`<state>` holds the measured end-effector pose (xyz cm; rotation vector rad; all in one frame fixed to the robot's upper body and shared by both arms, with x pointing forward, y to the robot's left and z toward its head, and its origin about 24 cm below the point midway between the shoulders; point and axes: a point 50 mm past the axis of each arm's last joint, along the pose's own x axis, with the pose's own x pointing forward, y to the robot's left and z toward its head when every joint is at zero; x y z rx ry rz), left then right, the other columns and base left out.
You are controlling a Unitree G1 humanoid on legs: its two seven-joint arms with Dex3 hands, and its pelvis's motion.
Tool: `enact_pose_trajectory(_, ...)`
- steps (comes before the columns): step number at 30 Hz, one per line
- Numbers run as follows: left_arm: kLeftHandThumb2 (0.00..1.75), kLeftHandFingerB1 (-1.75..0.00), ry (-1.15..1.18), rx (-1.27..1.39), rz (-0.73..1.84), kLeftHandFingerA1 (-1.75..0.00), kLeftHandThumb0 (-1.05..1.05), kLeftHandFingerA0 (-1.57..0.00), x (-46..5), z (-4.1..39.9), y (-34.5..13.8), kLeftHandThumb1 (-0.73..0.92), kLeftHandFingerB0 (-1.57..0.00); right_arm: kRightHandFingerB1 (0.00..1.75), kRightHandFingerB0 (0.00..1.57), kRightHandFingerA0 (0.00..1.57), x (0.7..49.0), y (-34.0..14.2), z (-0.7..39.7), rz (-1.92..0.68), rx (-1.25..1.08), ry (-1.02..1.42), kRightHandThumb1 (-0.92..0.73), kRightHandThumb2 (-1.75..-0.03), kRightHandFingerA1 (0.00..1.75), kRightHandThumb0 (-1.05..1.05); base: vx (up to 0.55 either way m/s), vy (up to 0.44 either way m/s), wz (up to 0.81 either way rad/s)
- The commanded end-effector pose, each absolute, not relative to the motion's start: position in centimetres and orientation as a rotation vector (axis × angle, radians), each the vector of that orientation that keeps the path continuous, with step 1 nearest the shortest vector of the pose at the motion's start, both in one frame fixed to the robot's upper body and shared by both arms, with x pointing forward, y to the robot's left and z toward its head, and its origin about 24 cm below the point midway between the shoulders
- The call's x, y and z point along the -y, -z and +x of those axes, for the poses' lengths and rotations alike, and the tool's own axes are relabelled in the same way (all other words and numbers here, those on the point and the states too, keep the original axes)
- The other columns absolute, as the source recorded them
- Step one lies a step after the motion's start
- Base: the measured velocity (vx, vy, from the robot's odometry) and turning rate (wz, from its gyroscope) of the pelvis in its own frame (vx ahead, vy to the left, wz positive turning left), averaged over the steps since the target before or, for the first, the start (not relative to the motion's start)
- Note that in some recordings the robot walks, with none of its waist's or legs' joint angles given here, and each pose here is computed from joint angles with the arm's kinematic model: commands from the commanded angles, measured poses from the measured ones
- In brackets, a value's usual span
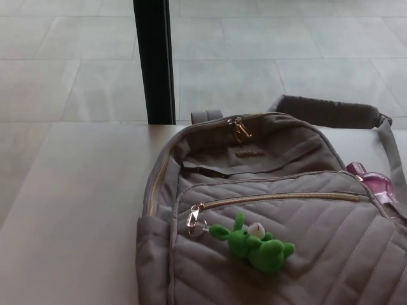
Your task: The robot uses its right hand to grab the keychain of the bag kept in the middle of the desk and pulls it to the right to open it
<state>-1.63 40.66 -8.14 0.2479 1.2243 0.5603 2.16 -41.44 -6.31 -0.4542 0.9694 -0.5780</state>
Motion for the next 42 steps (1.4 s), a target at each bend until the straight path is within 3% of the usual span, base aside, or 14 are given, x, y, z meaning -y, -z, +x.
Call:
enact_pose_trajectory(1,0.58,-0.36,-0.53,-1.169,0.268,-0.49,-0.6,-0.5,-41.3,-1.1,7.4,0.58,-0.46,0.38,0.46,0.98,43.0,4.4,2.9,-0.486,-0.841,0.659,-0.6,-0.63,1.61,-0.52,0.0,0.0,0.0)
enact_pose_trajectory(10,0.59,-0.37,-0.528,-1.155,0.257,-0.5,-0.58,-0.53,-41.2,-0.9,7.5,0.6,-0.47,0.37,0.26,1.01,45.6,-1.0,9.3,-0.414,-0.505,0.764,-0.64,-0.62,1.42,-0.69,0.0,0.0,0.0)
enact_pose_trajectory(11,0.59,-0.37,-0.528,-1.159,0.265,-0.51,-0.58,-0.55,-41.2,-0.8,7.6,0.6,-0.48,0.47,0.17,0.67,45.8,-1.8,10.2,-0.408,-0.475,0.769,-0.53,-0.88,0.92,-0.73,0.0,0.0,0.0)
enact_pose_trajectory(12,0.59,-0.37,-0.527,-1.151,0.257,-0.51,-0.57,-0.54,-41.1,-0.7,7.6,0.6,-0.47,0.34,0.19,0.83,46.0,-4.0,12.5,-0.39,-0.39,0.772,-0.68,-0.61,1.28,-0.7,0.0,0.0,0.0)
enact_pose_trajectory(15,0.59,-0.37,-0.525,-1.145,0.241,-0.49,-0.58,-0.48,-41.1,-0.7,7.6,0.6,-0.45,0.3,0.17,0.98,46.0,-7.2,15.5,-0.412,-0.262,0.752,-0.69,-0.61,1.03,-0.77,0.0,0.0,0.0)
enact_pose_trajectory(16,0.59,-0.37,-0.528,-1.146,0.237,-0.49,-0.58,-0.5,-41.1,-0.7,7.6,0.59,-0.46,0.49,0.0,0.81,45.7,-8.5,16.6,-0.417,-0.209,0.732,-0.38,-0.98,0.85,-0.38,0.0,0.0,0.0)
enact_pose_trajectory(19,0.58,-0.37,-0.53,-1.132,0.237,-0.52,-0.6,-0.52,-41.2,-0.7,7.5,0.59,-0.47,0.37,0.17,0.67,43.6,-12.4,19.4,-0.375,-0.019,0.648,-0.66,-0.6,0.59,-0.73,0.0,0.0,0.0)
enact_pose_trajectory(20,0.59,-0.37,-0.547,-1.138,0.233,-0.51,-0.58,-0.52,-41.2,-0.7,7.5,0.59,-0.48,0.5,0.17,0.72,40.6,-16.1,21.6,-0.378,0.142,0.579,-0.49,-0.92,0.69,-0.84,0.0,0.0,0.0)
enact_pose_trajectory(25,0.59,-0.37,-0.528,-1.143,0.246,-0.49,-0.61,-0.51,-41.3,-0.8,7.4,0.59,-0.47,0.47,0.16,0.47,37.0,-19.5,23.1,-0.428,0.237,0.421,-0.52,-0.94,0.62,-0.84,0.0,0.0,0.0)
enact_pose_trajectory(31,0.59,-0.37,-0.542,-1.142,0.246,-0.51,-0.58,-0.51,-41.4,-0.7,7.3,0.6,-0.49,0.3,0.24,0.74,29.0,-23.2,24.2,-0.445,0.428,0.142,-0.67,-0.6,0.95,-0.7,0.0,0.0,0.0)
enact_pose_trajectory(34,0.59,-0.37,-0.534,-1.137,0.249,-0.51,-0.58,-0.51,-41.4,-0.7,7.3,0.59,-0.49,0.43,0.16,0.52,25.7,-23.3,24.3,-0.468,0.449,0.016,-0.52,-0.89,0.64,-0.76,0.0,0.0,0.0)
enact_pose_trajectory(38,0.59,-0.37,-0.521,-1.138,0.259,-0.52,-0.58,-0.52,-41.4,-0.6,7.3,0.61,-0.48,0.3,0.26,0.49,22.7,-22.4,24.2,-0.615,0.45,-0.104,-0.68,-0.61,0.55,-0.83,0.0,0.0,0.0)
enact_pose_trajectory(39,0.59,-0.37,-0.523,-1.136,0.26,-0.51,-0.58,-0.54,-41.4,-0.6,7.3,0.62,-0.49,0.41,0.18,0.44,22.1,-22.2,24.0,-0.638,0.445,-0.138,-0.54,-0.94,0.6,-0.84,0.0,0.0,0.0)
enact_pose_trajectory(42,0.58,-0.38,-0.54,-1.134,0.243,-0.55,-0.6,-0.58,-41.4,-0.5,7.3,0.6,-0.52,0.3,0.29,0.55,20.5,-21.4,23.7,-0.645,0.436,-0.209,-0.68,-0.61,0.53,-0.84,0.0,0.0,0.0)
